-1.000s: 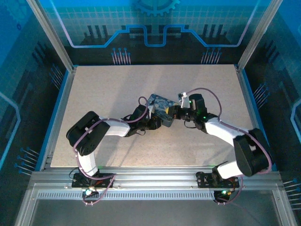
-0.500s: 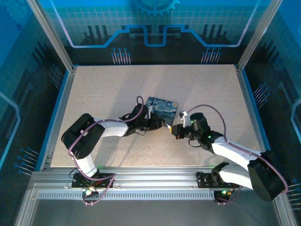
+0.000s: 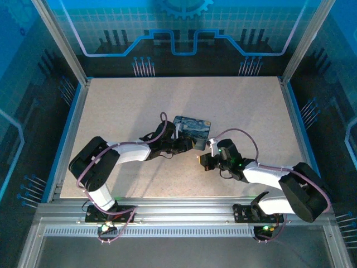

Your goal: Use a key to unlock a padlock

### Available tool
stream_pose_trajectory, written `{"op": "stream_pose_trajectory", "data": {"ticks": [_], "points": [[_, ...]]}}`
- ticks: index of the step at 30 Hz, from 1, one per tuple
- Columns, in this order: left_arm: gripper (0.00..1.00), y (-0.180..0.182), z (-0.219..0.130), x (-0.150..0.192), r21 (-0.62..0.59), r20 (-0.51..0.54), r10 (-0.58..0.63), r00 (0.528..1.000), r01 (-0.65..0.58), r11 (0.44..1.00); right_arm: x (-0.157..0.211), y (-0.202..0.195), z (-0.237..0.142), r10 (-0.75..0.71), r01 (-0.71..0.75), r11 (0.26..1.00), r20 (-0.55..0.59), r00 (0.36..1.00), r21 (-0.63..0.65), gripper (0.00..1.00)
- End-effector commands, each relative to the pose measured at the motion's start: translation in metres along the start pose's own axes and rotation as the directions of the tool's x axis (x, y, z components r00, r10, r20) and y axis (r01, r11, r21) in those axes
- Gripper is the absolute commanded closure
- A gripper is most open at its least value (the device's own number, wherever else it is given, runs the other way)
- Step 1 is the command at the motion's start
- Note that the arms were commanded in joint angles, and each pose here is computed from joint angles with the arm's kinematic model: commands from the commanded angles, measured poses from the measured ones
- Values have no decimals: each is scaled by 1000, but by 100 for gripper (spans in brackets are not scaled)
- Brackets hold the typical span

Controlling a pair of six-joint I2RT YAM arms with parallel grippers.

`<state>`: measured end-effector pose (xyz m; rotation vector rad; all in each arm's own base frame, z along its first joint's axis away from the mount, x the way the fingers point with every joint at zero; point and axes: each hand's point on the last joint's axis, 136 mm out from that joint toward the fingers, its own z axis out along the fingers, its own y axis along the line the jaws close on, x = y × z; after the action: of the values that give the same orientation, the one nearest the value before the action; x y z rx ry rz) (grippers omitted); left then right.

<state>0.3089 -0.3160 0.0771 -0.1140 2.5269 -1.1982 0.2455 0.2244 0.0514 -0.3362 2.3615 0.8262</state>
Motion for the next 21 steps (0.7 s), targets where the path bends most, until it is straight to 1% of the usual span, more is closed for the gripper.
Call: {"op": "stream_pose_trajectory", "data": {"ticks": [1, 9, 21], "points": [[84, -24, -10, -5, 54, 5, 1, 1000, -1, 999, -9, 2, 3, -59, 59, 998, 50, 997, 1, 100], [84, -24, -11, -3, 52, -3, -16, 1000, 16, 999, -18, 3, 9, -86, 87, 996, 92, 992, -9, 99], [84, -20, -12, -1, 42, -7, -17, 1000, 17, 999, -22, 3, 11, -100, 101, 995, 104, 990, -5, 99]]}}
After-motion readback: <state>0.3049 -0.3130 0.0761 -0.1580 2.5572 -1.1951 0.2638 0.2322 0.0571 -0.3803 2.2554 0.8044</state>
